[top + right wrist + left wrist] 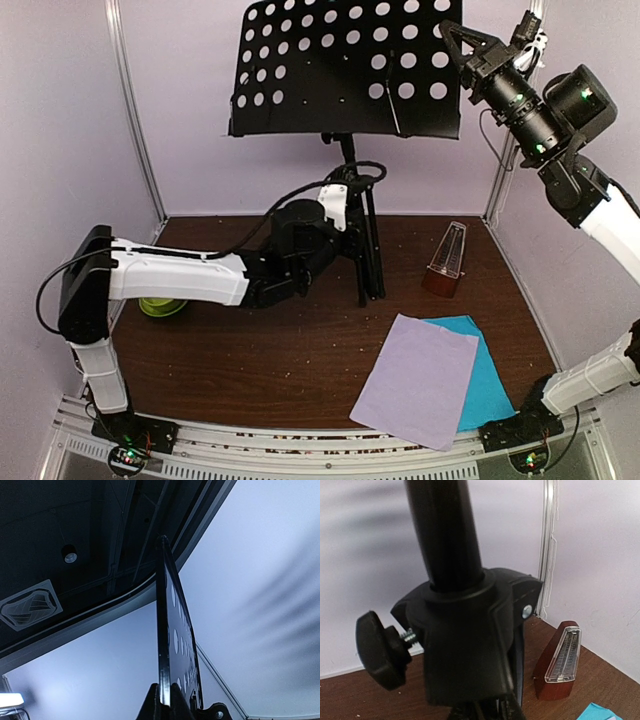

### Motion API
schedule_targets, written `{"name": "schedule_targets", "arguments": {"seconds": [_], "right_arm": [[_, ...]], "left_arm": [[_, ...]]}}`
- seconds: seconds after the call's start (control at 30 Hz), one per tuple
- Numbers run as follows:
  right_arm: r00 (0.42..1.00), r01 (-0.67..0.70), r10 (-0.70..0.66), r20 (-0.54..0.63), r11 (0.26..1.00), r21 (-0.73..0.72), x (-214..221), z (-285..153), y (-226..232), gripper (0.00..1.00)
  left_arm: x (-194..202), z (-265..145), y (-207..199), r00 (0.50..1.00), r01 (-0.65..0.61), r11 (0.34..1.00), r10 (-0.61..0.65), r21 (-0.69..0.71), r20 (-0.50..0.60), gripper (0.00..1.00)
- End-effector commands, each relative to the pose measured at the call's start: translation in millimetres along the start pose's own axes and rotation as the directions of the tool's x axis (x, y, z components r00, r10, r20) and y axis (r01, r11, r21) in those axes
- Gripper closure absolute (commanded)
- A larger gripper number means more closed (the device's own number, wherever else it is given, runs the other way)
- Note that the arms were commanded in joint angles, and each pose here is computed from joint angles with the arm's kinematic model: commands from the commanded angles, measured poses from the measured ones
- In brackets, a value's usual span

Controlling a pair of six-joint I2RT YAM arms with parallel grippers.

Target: Set up the instrument practice props

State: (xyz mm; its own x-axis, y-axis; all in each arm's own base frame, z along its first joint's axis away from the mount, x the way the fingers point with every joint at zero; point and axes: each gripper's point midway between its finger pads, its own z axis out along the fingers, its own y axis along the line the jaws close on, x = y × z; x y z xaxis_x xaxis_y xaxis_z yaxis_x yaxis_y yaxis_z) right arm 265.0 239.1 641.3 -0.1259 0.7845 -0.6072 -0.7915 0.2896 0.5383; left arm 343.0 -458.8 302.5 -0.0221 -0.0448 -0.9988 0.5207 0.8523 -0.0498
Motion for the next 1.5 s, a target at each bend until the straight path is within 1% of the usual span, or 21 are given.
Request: {"name": "schedule_targets", "arguments": {"seconds": [0.0,0.07,0.2,0.4,0.6,0.67,0.9,1.0,1.17,1.3,1.47], "right_arm": [[0.981,-0.079,0.112,0.16,0.977,-0.197,-63.6,-13.3,62.9,1.0],[0.981,-0.095,0.125,0.149,0.976,-0.196,-58.7,-10.0,59.1,1.0],[0.98,-0.125,0.152,0.126,0.971,-0.202,-46.9,-6.1,52.3,1.0],[0.981,-0.16,0.18,0.079,0.965,-0.209,-24.1,-6.4,40.6,1.0],[0.986,-0.159,0.164,0.014,0.97,-0.183,-0.4,-11.9,31.1,1.0],[0.987,-0.157,0.159,-0.001,0.972,-0.173,4.9,-15.9,28.0,0.98],[0.992,-0.123,0.121,-0.026,0.984,-0.129,12.8,-31.8,19.6,0.75],[0.994,-0.107,0.105,-0.026,0.988,-0.111,13.9,-37.5,15.9,0.62],[0.996,-0.08,0.077,-0.04,0.994,-0.074,17.8,-46.7,9.0,0.49],[0.997,-0.056,0.053,-0.054,0.997,-0.053,18.2,-51.9,6.0,0.4],[0.998,-0.021,0.019,-0.063,0.999,-0.036,14.2,-59.4,4.7,0.22]], "left_arm": [[-90.6,-27.4,34.8,0.977,-0.118,0.993,0.117,-0.007,0.176,1.0],[-91.5,-32.3,42.0,0.981,-0.123,0.992,0.117,0.032,0.156,1.0],[-82.7,-46.9,48.7,0.981,-0.154,0.987,0.146,0.054,0.131,1.0],[-51.6,-63.5,62.5,0.981,-0.178,0.983,0.175,0.036,0.085,1.0],[-20.2,-68.9,62.9,0.98,-0.196,0.979,0.194,0.063,0.043,1.0],[-14.4,-70.2,63.2,0.98,-0.2,0.977,0.198,0.069,0.034,1.0],[-7.3,-73.0,57.7,0.973,-0.231,0.967,0.23,0.107,0.022,1.0],[-5.0,-73.0,52.3,0.972,-0.236,0.963,0.235,0.132,0.018,1.0],[0.3,-75.6,55.9,0.978,-0.206,0.972,0.206,0.116,0.01,1.0],[2.4,-76.0,59.0,0.984,-0.179,0.977,0.18,0.113,0.0,1.0],[5.4,-75.1,57.1,0.986,-0.165,0.977,0.169,0.133,-0.015,1.0]]}}
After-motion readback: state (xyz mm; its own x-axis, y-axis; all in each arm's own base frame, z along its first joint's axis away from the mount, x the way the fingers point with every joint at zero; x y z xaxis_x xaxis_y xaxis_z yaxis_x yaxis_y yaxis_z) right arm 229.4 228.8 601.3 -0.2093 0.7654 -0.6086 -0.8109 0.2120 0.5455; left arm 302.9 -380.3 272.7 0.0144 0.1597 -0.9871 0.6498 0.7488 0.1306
